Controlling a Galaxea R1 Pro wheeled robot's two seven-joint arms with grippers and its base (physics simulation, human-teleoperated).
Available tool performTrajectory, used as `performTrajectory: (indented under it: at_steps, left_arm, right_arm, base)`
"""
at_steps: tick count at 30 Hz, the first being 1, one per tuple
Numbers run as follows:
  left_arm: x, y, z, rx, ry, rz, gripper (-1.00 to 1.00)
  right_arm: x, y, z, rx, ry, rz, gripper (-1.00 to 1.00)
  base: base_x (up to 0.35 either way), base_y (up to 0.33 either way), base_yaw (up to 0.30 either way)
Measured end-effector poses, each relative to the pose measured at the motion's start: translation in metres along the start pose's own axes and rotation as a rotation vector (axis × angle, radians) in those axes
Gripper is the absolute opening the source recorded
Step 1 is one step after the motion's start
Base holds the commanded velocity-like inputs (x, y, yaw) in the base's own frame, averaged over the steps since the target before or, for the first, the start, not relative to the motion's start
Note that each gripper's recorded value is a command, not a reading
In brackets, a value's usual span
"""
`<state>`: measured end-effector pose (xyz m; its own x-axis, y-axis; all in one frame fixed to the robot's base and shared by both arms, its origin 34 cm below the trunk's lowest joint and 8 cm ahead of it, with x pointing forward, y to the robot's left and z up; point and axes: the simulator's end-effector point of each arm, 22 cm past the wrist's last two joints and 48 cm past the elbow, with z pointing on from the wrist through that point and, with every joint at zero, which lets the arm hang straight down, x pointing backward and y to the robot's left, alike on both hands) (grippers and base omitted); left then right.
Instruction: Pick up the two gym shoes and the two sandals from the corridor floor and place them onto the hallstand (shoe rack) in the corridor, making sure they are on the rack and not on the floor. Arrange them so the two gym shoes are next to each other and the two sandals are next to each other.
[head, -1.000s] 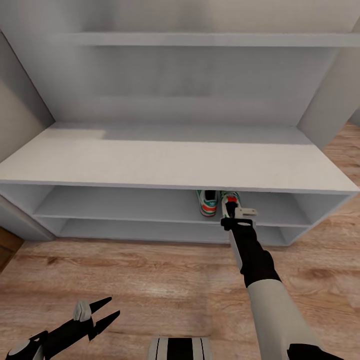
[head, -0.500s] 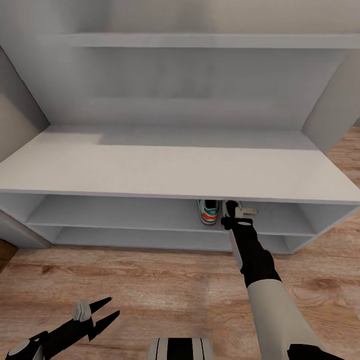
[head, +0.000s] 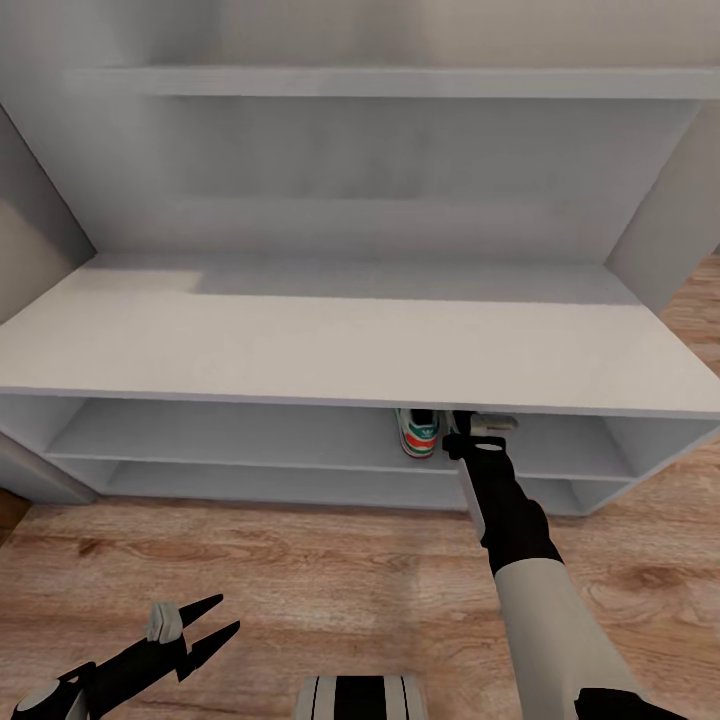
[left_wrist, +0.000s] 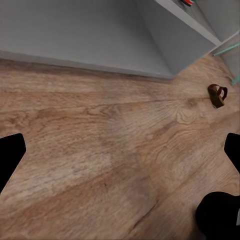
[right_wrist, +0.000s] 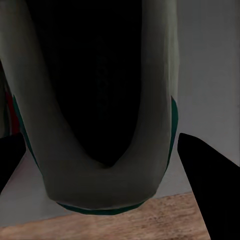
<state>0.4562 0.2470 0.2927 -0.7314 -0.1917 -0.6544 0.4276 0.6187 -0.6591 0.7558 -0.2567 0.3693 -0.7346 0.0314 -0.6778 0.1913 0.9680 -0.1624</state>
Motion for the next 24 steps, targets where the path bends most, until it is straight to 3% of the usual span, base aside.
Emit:
performTrajectory:
  at_steps: [11,24]
  left_arm:
    - [-0.0002,0.0002,-0.0003,-0.001,0.000,0.000,1.00]
    - [-0.0002,0.0003,-0.0003,-0.001,-0.001,-0.001,1.00]
  right_arm:
    - [0.0001,-0.0003,-0.0001,0.001,0.000,0.000,-1.00]
    - [0.0000,-0.0001,0.0000,0.001,0.000,-0.001,-1.00]
  base:
    - [0.100,0.000,0.000]
    - [0.006,0.000,0.000]
